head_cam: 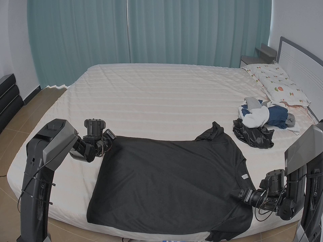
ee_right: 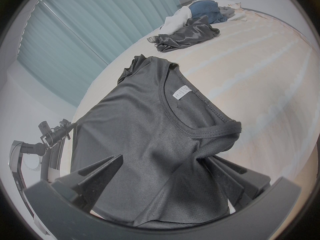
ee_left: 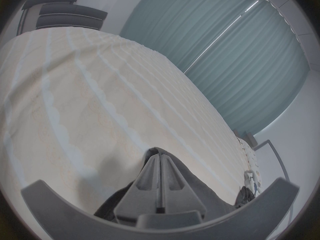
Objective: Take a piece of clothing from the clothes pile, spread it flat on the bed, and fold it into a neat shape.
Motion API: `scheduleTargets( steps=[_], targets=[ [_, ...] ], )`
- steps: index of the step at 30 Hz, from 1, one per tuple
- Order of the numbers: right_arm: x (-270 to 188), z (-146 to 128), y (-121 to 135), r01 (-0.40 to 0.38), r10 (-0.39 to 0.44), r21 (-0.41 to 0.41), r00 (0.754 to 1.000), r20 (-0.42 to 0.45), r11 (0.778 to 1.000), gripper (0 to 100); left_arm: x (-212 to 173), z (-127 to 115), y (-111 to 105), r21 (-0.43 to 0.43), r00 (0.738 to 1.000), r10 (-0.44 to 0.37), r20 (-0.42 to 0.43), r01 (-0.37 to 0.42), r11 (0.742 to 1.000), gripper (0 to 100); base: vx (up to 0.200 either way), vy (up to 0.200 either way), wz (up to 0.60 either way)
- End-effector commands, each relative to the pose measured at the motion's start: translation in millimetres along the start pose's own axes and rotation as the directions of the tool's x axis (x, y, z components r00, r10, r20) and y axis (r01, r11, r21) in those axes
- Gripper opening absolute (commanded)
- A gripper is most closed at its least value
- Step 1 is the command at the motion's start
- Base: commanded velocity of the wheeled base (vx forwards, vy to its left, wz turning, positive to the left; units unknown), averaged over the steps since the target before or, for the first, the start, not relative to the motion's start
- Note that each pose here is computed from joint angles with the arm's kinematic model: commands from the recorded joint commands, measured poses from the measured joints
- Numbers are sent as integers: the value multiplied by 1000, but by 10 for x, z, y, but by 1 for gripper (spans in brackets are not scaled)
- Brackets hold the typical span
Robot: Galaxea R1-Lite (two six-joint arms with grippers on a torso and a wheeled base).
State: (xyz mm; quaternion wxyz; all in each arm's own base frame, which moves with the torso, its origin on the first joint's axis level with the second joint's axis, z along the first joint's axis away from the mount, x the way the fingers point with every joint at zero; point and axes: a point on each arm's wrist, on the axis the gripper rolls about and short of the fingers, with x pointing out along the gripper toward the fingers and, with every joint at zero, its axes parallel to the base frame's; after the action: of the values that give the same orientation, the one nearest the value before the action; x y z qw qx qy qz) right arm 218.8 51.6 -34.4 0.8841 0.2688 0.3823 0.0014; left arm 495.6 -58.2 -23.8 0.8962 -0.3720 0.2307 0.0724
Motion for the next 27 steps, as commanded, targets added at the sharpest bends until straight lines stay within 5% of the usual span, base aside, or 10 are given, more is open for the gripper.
scheduleTargets(
  steps=[1, 13, 24, 25, 27],
  targets=[
    [-2, 13, 9, -8, 8, 0, 1000, 11, 1000, 100, 4, 36, 4, -8, 999, 13, 30, -13, 1000, 0, 0, 0, 0],
    [0, 24, -1, -4, 4, 5, 1000, 16, 1000, 100, -3, 187, 145, -73, 987, 108, 117, -100, 992, 0, 0, 0, 0],
    [-17, 54, 20, -18, 18, 7, 999, 31, 1000, 100, 10, 205, 168, -76, 987, 110, 118, -101, 992, 0, 0, 0, 0],
    [-25, 63, 28, -22, 22, 9, 999, 35, 1000, 100, 5, 203, 169, -76, 987, 109, 115, -101, 992, 100, 0, 0, 0],
    [-40, 90, 49, -34, 33, 19, 998, 50, 999, 100, 2, 205, 166, -79, 988, 105, 113, -96, 992, 100, 0, 0, 0]
  ],
)
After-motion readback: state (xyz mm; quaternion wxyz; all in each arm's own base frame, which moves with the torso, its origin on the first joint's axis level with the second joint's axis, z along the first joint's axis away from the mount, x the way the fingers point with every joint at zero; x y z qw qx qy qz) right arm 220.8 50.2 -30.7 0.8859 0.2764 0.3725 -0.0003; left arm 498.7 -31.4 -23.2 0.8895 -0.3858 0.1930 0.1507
